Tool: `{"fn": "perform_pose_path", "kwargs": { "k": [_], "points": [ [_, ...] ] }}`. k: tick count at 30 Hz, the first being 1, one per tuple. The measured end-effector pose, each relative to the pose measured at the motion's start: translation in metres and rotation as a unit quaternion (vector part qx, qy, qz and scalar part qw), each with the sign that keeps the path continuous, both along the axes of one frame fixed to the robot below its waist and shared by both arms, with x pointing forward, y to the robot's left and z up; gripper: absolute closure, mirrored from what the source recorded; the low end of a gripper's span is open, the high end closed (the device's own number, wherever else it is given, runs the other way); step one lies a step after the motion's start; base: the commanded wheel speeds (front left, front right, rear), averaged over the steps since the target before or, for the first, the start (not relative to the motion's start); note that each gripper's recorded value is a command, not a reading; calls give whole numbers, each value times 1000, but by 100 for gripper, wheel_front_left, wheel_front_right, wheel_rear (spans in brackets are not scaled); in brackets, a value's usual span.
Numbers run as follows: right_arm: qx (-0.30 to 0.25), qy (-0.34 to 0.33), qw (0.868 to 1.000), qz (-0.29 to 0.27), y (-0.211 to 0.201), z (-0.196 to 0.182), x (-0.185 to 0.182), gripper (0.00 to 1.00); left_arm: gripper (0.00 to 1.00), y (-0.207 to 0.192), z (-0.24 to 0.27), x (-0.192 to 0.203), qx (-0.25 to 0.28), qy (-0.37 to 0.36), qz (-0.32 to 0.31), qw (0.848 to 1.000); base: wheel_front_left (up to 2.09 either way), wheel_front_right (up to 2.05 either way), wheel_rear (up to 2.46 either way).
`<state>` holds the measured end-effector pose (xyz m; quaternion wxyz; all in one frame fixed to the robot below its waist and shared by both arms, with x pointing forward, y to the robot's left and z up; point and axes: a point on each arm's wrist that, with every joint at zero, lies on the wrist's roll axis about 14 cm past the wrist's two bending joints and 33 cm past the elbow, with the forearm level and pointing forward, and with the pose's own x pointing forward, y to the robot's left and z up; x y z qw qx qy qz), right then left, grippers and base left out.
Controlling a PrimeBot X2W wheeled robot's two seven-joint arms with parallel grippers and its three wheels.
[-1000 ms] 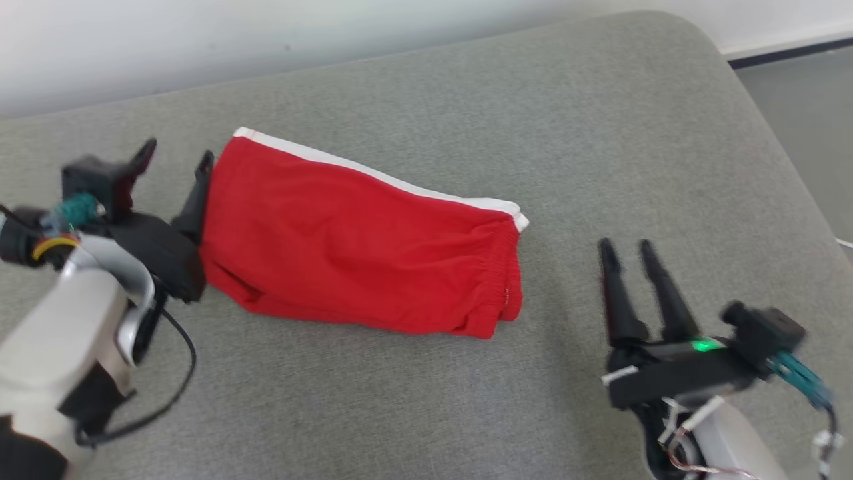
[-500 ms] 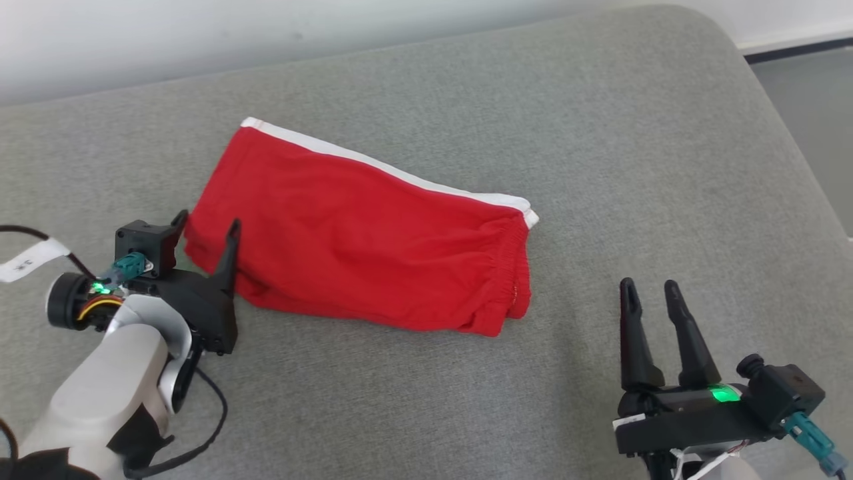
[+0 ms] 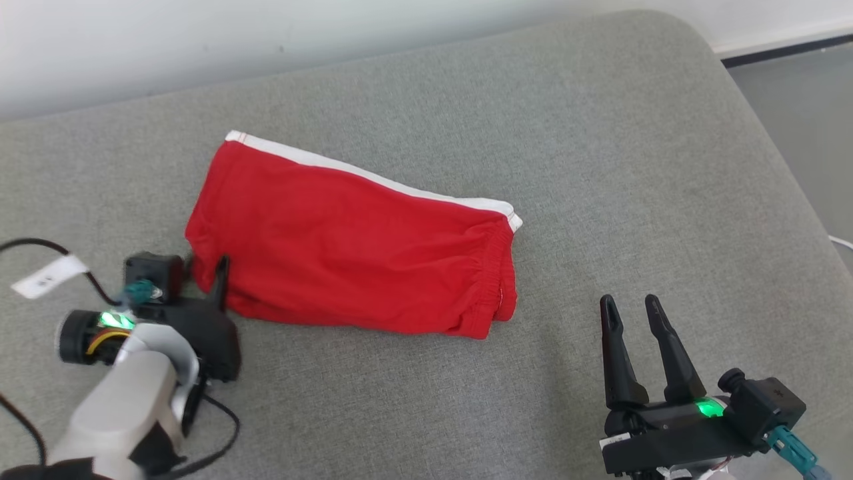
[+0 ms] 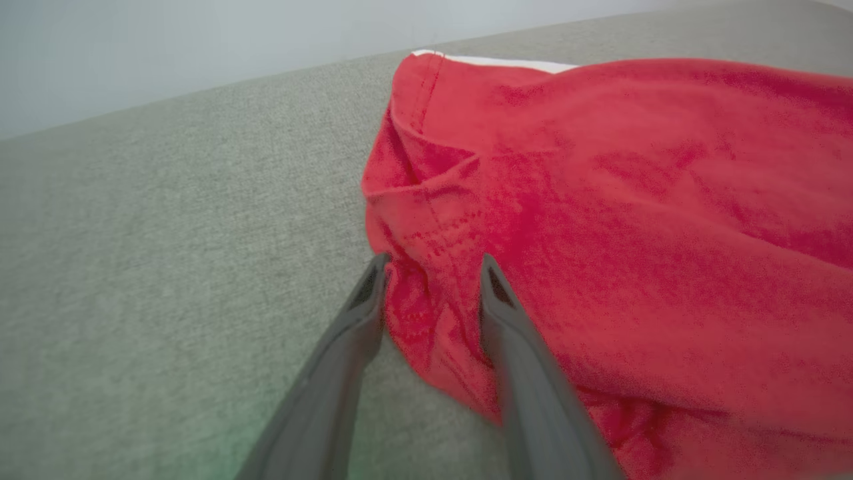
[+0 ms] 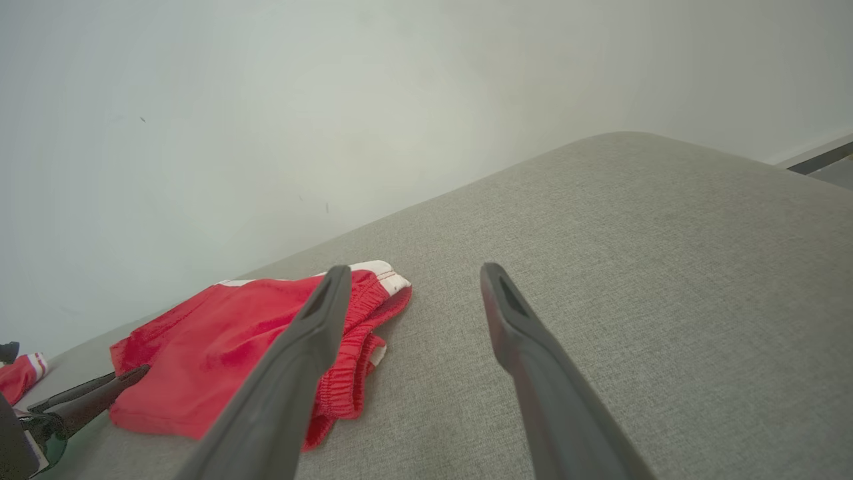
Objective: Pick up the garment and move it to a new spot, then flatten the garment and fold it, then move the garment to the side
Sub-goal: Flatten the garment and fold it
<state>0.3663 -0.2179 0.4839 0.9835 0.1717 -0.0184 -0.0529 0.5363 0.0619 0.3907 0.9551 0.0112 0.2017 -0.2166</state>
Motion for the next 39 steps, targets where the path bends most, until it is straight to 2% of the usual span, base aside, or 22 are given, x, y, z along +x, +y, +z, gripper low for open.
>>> {"fn": "perform_pose_path", "kwargs": {
  "k": [7, 14, 25, 26, 27, 30, 33, 39],
  "points": [
    [2, -4, 1000, 9, 8, 3, -9, 0, 100, -4, 6, -24, -13, 3, 0, 1000, 0, 0, 0],
    [6, -6, 1000, 14, 12, 3, -26, 0, 100, 5, 17, -60, -64, 6, 34, 997, 0, 0, 0],
    [9, -7, 999, 39, 27, 2, -31, 0, 100, 35, 18, -117, -86, -5, 85, 993, 0, 0, 0],
    [10, -6, 999, 40, 28, 1, -31, 0, 7, 37, 23, -116, -88, -14, 90, 992, 0, 0, 0],
    [10, -6, 999, 41, 29, 1, -31, 0, 0, 38, 29, -114, -95, -24, 97, 991, 0, 0, 0],
    [10, -4, 999, 42, 29, 0, -30, 0, 0, 46, 54, -108, -115, -66, 118, 984, 0, 0, 0],
    [9, -6, 999, 39, 27, 1, -28, 0, 0, 54, 80, -110, -68, -137, 103, 983, 0, 0, 0],
    [8, -9, 999, 32, 21, 3, -27, 0, 0, 72, 104, -140, -60, -198, 142, 968, 0, 0, 0]
  ]
}}
